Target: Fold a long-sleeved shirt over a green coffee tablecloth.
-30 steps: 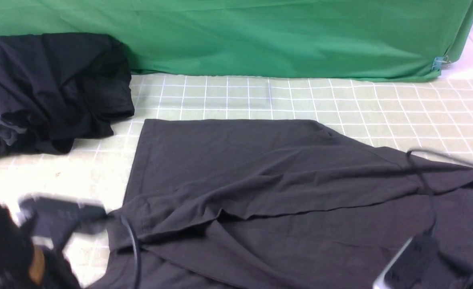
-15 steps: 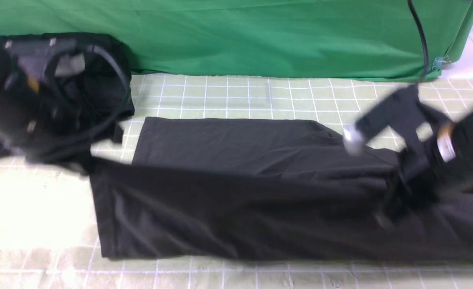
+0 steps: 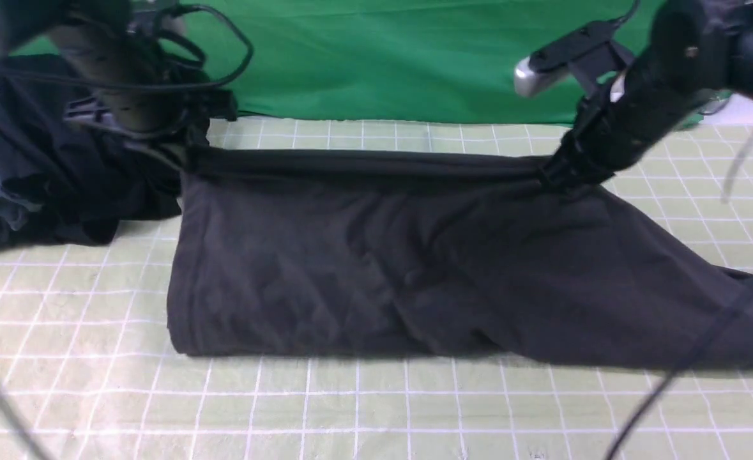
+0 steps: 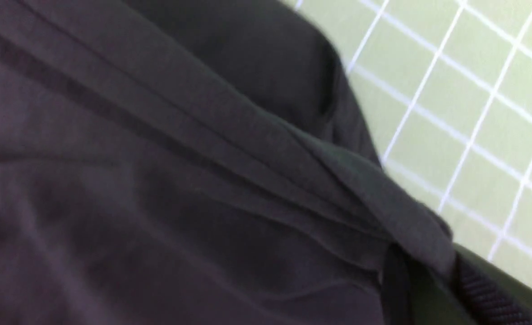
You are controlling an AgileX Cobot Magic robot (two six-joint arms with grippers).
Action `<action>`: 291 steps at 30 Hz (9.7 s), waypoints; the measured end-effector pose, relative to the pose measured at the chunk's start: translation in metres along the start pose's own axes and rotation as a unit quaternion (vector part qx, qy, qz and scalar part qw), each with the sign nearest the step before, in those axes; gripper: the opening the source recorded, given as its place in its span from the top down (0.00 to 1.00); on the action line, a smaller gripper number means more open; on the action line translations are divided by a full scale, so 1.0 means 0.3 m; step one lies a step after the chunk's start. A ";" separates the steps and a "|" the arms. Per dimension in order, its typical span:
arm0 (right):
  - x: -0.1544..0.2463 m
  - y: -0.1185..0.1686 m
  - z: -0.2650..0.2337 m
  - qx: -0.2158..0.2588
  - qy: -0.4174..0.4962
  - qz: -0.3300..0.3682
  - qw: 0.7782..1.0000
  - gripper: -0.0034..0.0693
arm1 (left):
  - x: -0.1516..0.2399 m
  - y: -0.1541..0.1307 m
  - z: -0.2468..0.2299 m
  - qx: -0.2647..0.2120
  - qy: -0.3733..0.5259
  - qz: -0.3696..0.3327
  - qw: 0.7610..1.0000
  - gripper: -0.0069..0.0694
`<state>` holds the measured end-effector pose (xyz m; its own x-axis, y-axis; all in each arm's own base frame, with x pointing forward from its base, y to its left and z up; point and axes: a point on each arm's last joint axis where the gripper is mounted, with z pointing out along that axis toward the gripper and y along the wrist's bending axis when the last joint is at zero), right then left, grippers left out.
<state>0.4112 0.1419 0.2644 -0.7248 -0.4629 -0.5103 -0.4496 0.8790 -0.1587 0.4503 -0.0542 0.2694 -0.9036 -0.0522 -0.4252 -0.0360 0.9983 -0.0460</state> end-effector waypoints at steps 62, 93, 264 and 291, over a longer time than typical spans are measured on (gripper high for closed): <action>0.460 -0.530 0.193 -0.054 0.213 0.282 0.934 0.46 | 0.328 -0.153 0.196 0.017 0.179 0.152 0.972 0.92; 0.464 -0.547 0.213 -0.051 0.235 0.242 0.940 0.53 | 0.328 -0.153 0.196 0.017 0.178 0.152 0.972 0.92; -0.271 0.775 0.043 -0.306 -0.011 0.106 0.946 0.89 | 0.275 0.219 -0.198 0.034 0.066 -0.032 0.997 0.91; -0.141 0.294 -0.164 -0.152 0.058 0.001 0.987 0.94 | 0.266 0.055 -0.199 0.165 0.043 0.030 0.985 0.82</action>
<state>0.3766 0.2332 0.3136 -0.7726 -0.4873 -0.4069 -0.5714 0.8131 0.1111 0.3521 -0.0405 0.2886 -0.9330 0.0229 -0.3591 0.1466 0.9356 -0.3212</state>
